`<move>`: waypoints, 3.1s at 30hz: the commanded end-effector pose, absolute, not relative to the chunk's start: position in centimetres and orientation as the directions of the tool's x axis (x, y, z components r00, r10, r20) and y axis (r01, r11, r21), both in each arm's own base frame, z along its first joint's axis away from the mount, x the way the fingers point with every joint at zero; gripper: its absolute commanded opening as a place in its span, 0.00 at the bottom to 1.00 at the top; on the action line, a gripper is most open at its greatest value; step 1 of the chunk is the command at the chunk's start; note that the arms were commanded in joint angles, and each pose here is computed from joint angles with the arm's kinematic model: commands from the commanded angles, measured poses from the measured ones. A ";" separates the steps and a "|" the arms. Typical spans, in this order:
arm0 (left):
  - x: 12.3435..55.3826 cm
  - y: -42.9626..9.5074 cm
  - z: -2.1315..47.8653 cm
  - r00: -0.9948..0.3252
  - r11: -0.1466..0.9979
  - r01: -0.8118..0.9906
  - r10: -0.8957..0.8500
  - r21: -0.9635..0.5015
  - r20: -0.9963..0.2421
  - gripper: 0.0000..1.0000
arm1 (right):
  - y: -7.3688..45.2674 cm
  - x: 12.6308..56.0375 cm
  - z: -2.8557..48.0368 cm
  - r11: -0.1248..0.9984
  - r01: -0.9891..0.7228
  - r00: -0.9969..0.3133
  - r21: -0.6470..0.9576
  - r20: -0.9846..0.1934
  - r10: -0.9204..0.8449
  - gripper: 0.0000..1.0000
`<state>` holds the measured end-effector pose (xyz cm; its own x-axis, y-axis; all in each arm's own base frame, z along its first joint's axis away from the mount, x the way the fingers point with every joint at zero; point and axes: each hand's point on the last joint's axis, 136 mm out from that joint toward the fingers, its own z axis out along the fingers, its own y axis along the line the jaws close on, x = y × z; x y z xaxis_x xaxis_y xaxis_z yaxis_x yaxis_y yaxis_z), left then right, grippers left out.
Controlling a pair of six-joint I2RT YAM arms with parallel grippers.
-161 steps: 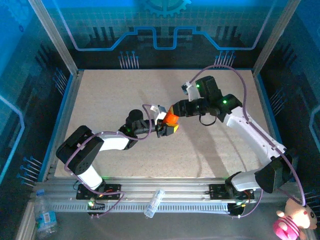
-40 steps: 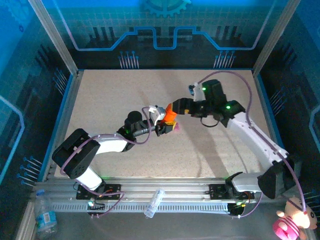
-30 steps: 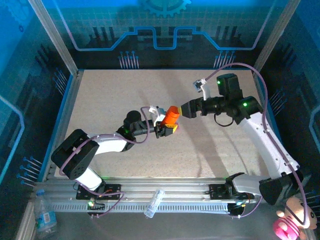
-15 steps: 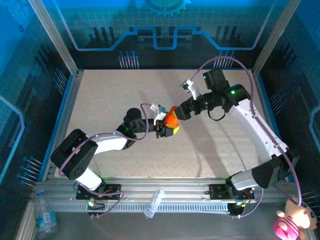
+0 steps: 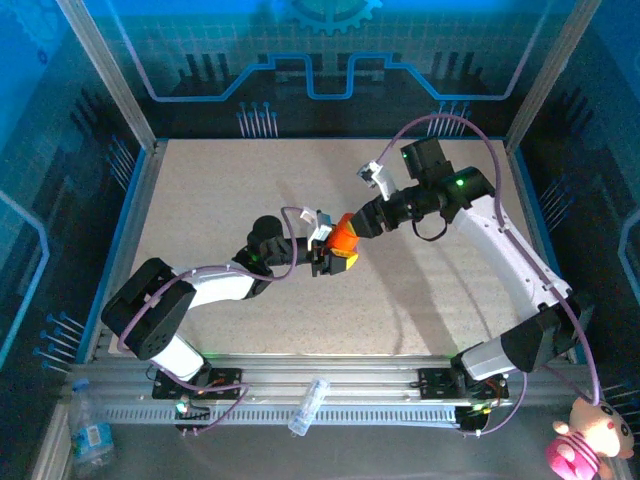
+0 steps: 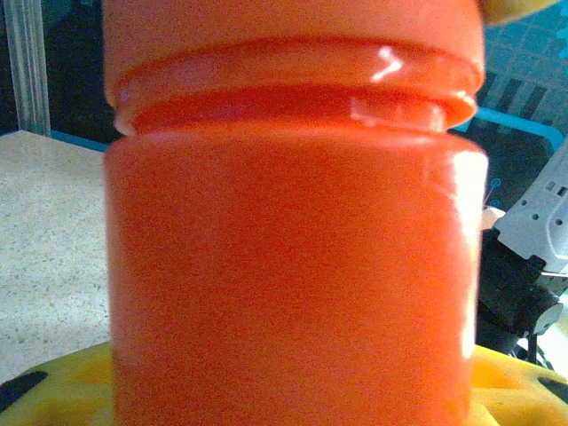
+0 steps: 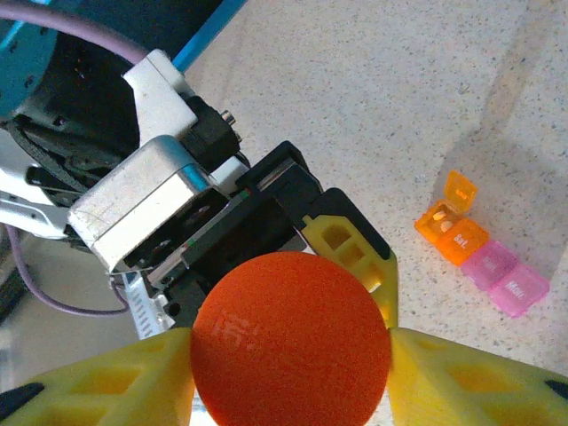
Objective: Sort the pills into containers
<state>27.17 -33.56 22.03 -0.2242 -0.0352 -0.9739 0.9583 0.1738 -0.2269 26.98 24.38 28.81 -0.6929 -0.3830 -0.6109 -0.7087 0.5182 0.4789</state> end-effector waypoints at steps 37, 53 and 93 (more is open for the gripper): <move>28.4 -33.4 24.4 -0.141 0.202 0.967 -0.082 -0.155 -0.987 0.00 | 21.6 26.6 33.1 0.596 -0.578 -0.744 0.558 -0.660 -0.104 0.91; 27.0 -33.6 25.6 -0.175 0.119 0.976 -0.060 -0.181 -0.983 0.00 | 24.5 27.1 30.8 0.499 -0.728 -0.672 0.470 -0.634 -0.382 0.92; 30.0 -33.1 24.9 -0.113 0.291 0.948 -0.064 -0.127 -0.992 0.00 | 25.8 29.9 24.0 0.761 -0.202 -0.866 0.616 -0.475 0.155 0.50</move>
<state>30.21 -32.24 19.41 -0.3214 0.0350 -0.9463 0.8927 0.3445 -0.2905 31.01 25.22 26.06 -0.8075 0.1715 -0.5644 -0.2581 0.7576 0.5995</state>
